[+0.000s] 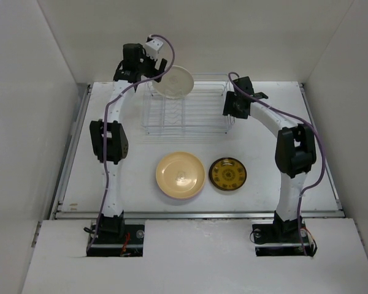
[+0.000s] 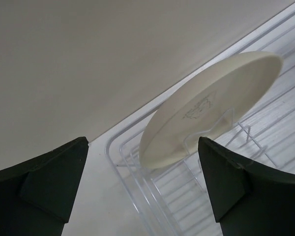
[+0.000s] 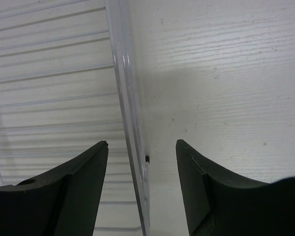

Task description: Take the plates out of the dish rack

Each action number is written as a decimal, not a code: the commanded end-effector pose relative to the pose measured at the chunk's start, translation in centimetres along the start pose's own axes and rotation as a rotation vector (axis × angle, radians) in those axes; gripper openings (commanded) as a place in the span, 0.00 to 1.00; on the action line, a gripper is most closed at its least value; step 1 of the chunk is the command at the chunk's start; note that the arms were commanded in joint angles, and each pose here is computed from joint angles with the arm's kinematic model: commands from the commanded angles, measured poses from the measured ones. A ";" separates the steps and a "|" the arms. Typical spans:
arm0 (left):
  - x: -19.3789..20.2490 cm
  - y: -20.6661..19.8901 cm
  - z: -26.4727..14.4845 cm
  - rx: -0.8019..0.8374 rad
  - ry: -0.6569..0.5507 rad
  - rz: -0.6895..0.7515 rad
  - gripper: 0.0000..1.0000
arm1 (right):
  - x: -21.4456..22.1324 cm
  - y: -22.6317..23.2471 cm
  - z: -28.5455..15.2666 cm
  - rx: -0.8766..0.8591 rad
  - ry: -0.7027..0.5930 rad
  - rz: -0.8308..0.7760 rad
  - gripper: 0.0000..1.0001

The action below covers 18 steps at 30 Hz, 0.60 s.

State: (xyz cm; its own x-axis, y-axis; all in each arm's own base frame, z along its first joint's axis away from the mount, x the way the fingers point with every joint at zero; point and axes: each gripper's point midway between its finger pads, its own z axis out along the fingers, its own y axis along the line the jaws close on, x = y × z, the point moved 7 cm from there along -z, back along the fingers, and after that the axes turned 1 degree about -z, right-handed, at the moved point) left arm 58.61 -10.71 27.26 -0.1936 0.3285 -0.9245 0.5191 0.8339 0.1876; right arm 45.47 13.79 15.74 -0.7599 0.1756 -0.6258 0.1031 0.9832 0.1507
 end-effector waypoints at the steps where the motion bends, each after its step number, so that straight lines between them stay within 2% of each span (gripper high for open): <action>1: -1.0 0.9 1.7 0.016 -0.129 0.013 0.93 | -2.2 0.8 -0.6 -0.004 -0.070 -0.023 0.64; 3: -0.7 1.1 2.6 0.007 -0.163 0.010 0.92 | -2.4 0.8 -0.5 -0.005 -0.073 -0.032 0.64; 8: 0.7 2.0 4.5 0.009 -0.223 -0.040 0.79 | -2.3 0.7 -0.7 0.000 -0.062 -0.044 0.64; 12: 0.4 1.3 4.3 0.117 -0.250 -0.081 0.56 | -2.0 0.2 -0.9 0.028 -0.050 -0.058 0.64; 13: 0.6 1.0 4.3 0.139 -0.242 -0.097 0.42 | -1.8 0.2 -1.0 0.032 -0.040 -0.060 0.64; 16: 1.9 0.7 4.2 0.170 -0.212 -0.160 0.30 | -1.2 -0.3 -1.0 0.060 -0.027 -0.063 0.64; 17: 2.5 1.0 4.1 0.174 -0.202 -0.176 0.20 | -1.2 -0.4 -1.0 0.060 -0.026 -0.063 0.64; 18: 1.8 1.1 3.7 0.171 -0.217 -0.168 0.16 | -1.1 -0.4 -1.2 0.060 -0.026 -0.063 0.64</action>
State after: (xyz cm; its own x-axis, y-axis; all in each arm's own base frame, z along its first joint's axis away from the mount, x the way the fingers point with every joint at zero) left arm 62.70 -11.01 20.52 -0.1782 0.1510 -0.9723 0.5894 0.8076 0.0174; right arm 45.83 13.29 16.29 -0.7613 0.1304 -0.6351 0.0938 0.9914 0.0912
